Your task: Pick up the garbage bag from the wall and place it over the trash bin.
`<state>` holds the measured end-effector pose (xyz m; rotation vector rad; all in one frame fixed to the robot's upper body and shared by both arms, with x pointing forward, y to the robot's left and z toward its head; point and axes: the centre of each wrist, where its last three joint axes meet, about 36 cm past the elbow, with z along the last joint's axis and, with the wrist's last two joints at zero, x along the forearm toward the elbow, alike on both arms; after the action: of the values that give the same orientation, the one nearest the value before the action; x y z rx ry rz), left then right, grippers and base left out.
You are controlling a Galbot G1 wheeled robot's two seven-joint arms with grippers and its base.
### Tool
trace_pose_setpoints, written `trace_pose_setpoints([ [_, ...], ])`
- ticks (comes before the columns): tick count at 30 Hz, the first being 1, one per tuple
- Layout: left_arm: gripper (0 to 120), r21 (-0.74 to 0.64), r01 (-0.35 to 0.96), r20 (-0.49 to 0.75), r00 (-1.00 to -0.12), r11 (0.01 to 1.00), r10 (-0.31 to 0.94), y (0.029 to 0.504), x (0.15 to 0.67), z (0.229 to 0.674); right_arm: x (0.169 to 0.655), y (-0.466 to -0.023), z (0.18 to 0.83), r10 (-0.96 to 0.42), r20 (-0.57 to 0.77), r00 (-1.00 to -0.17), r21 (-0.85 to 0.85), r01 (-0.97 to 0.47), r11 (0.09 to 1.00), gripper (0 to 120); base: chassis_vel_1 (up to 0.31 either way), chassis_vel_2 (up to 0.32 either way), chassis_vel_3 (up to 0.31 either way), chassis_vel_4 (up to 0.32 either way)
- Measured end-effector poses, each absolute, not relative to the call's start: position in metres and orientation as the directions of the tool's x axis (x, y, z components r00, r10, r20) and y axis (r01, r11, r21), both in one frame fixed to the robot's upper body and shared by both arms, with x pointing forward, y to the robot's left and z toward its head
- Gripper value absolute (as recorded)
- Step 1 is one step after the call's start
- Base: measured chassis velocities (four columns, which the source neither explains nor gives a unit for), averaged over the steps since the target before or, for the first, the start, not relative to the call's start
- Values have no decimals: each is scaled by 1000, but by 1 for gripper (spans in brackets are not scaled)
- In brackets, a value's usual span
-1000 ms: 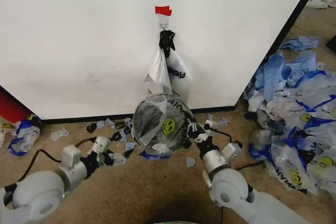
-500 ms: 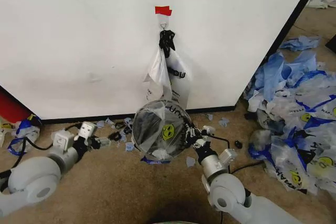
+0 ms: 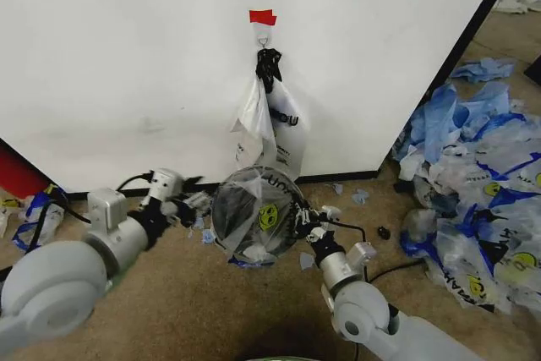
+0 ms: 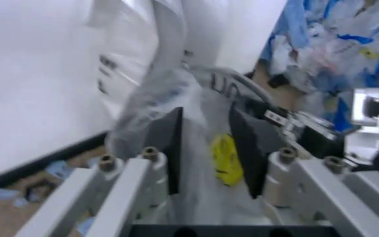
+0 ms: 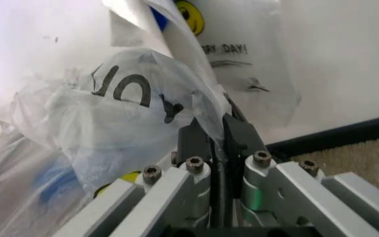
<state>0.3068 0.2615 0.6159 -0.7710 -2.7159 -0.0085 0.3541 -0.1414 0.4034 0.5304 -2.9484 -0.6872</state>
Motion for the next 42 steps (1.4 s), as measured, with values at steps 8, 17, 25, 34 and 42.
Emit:
trace_pose_setpoints([
  [8,0,-183,539,336,-752,822,567,259,302,605,358,-139,403,-410,-93,-907,324,-417,849,0,0,0,0,0],
  [17,0,-258,535,333,-733,805,593,253,301,597,365,-135,397,-502,-165,-849,149,-524,838,0,0,0,0,0],
  [25,0,-326,500,340,-730,803,593,252,306,580,374,-126,410,-546,-209,-811,99,-573,813,0,0,0,0,0],
  [34,0,-321,444,357,-762,837,541,266,331,558,369,-124,423,-636,-225,-738,75,-664,744,0,0,0,0,0],
  [42,0,-305,378,389,-788,874,477,284,351,533,360,-132,425,-684,-225,-693,46,-709,703,0,0,0,0,0],
])
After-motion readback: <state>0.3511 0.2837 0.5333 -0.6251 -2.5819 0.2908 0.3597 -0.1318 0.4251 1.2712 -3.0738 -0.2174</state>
